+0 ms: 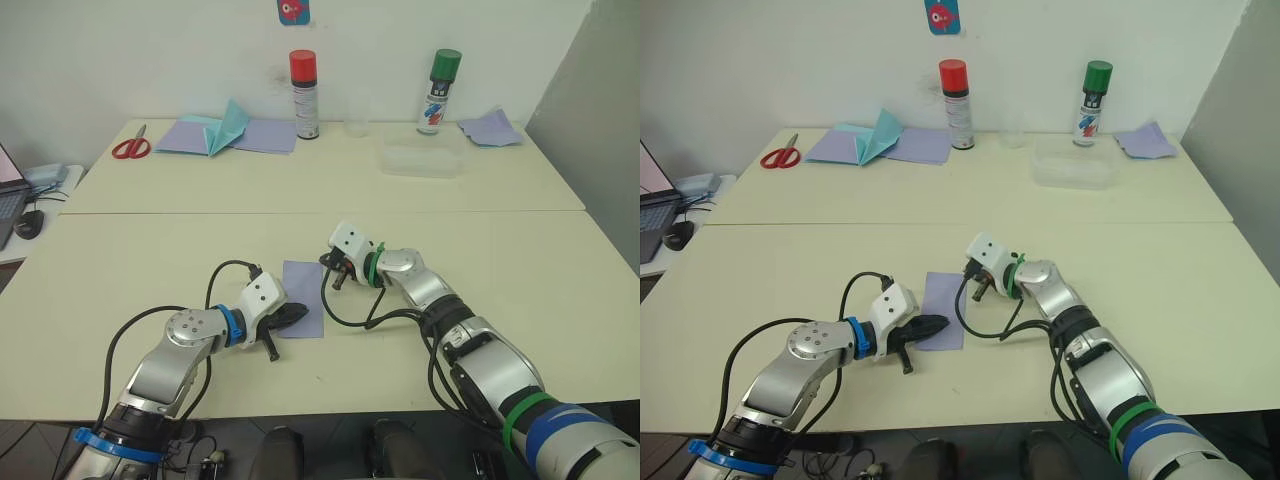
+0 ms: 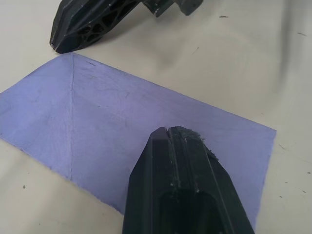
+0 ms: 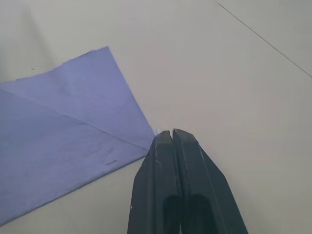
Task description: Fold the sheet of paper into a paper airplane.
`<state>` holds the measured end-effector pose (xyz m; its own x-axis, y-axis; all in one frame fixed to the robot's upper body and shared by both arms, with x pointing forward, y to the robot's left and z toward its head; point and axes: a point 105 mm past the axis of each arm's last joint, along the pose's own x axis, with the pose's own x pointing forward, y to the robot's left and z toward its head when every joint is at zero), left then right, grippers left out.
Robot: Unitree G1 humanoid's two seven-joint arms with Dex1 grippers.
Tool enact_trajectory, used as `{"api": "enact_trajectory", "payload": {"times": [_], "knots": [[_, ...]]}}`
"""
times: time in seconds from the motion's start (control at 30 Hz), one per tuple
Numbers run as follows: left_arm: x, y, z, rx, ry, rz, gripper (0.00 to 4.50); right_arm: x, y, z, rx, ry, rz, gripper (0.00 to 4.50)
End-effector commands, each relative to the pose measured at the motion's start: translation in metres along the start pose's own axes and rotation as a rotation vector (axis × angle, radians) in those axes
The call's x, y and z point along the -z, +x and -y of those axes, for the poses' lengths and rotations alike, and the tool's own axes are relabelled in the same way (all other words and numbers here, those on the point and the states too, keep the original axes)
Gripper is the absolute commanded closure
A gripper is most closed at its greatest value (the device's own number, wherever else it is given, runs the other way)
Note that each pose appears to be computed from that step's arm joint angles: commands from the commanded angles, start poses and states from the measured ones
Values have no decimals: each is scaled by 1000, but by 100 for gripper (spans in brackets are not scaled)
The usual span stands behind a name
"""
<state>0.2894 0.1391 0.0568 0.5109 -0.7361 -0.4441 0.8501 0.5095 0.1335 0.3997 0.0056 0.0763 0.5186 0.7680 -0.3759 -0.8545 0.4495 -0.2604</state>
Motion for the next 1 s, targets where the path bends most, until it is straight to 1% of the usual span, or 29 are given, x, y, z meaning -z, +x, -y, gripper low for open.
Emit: {"api": "enact_trajectory", "payload": {"times": [0.03,0.1,0.2,0.3,0.43,0.5,0.7,0.83,1.0], "knots": [[29,5,15,55,-53,-97,450,9,-5,8,34,26,-7,448],[29,5,15,53,-53,-96,450,1,-7,9,35,38,50,448],[29,5,14,52,-53,-94,450,-20,-16,13,25,25,167,448],[28,6,14,50,-53,-91,450,-27,-27,7,-29,-26,204,448],[27,6,13,43,-54,-83,450,-17,-37,-15,-127,-83,165,448],[27,6,12,42,-54,-81,450,-13,-40,-24,-153,-93,151,448],[25,8,10,42,-43,-79,450,-8,-37,-52,-228,-86,118,448],[25,8,9,41,-37,-78,450,-5,-35,-62,-254,-85,93,448],[23,7,8,39,-32,-74,450,11,-33,-65,-263,-116,-1,448]]}}
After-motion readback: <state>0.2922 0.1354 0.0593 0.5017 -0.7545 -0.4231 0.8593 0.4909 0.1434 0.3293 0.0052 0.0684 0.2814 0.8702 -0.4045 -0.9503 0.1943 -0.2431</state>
